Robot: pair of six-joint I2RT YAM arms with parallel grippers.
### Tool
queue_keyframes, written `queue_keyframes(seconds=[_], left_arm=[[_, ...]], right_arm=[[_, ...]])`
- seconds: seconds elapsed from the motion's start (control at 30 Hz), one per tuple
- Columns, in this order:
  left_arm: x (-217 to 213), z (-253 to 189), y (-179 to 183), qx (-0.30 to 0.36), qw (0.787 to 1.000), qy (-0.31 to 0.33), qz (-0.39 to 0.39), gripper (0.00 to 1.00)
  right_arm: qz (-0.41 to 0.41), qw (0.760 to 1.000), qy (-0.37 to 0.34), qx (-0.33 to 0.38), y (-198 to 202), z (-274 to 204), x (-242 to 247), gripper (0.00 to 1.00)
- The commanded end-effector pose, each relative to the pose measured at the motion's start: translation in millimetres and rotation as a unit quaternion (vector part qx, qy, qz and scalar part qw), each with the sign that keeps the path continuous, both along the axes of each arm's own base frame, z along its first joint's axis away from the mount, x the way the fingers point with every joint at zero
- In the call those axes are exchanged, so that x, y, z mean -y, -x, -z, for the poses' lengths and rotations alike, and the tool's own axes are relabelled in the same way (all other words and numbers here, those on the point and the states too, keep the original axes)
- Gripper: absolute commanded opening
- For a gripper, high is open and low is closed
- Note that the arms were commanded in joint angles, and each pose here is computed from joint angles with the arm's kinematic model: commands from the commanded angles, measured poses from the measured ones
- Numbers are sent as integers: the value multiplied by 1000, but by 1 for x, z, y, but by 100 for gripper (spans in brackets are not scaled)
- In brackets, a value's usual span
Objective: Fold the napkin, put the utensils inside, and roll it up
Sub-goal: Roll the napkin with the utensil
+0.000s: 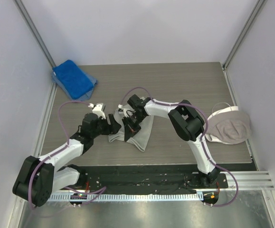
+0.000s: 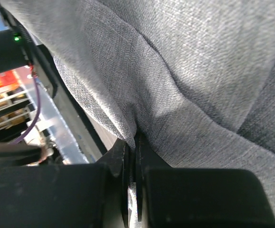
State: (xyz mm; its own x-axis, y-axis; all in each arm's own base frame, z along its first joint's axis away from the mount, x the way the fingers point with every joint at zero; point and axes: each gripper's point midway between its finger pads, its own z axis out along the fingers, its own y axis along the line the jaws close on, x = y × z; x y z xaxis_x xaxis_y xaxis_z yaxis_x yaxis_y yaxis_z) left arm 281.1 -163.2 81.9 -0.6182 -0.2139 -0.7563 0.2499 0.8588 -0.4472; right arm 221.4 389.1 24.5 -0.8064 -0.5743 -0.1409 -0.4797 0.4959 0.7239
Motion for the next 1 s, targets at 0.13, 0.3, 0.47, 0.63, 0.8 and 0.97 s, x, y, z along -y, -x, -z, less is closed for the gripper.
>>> queue_keyframes(seconds=[0.13,0.3,0.47,0.63,0.8,0.97], left_arm=[[8,0,-8,22,999,-28,15,74],[7,5,-6,13,999,-47,12,74],[11,9,1,-2,998,-51,19,73],[20,15,10,-24,997,-61,48,72],[24,22,15,-48,992,-102,52,71],[19,27,14,-56,987,-143,44,70]], right_arm=[[6,999,-16,-49,-3,1,4,1],[11,998,-25,-54,-8,-2,4,1],[14,997,-40,-70,-9,-5,7,1],[18,994,-58,-91,-11,-8,9,1],[26,993,-65,-100,-16,-8,13,1],[31,992,-70,-104,-19,-10,15,1]])
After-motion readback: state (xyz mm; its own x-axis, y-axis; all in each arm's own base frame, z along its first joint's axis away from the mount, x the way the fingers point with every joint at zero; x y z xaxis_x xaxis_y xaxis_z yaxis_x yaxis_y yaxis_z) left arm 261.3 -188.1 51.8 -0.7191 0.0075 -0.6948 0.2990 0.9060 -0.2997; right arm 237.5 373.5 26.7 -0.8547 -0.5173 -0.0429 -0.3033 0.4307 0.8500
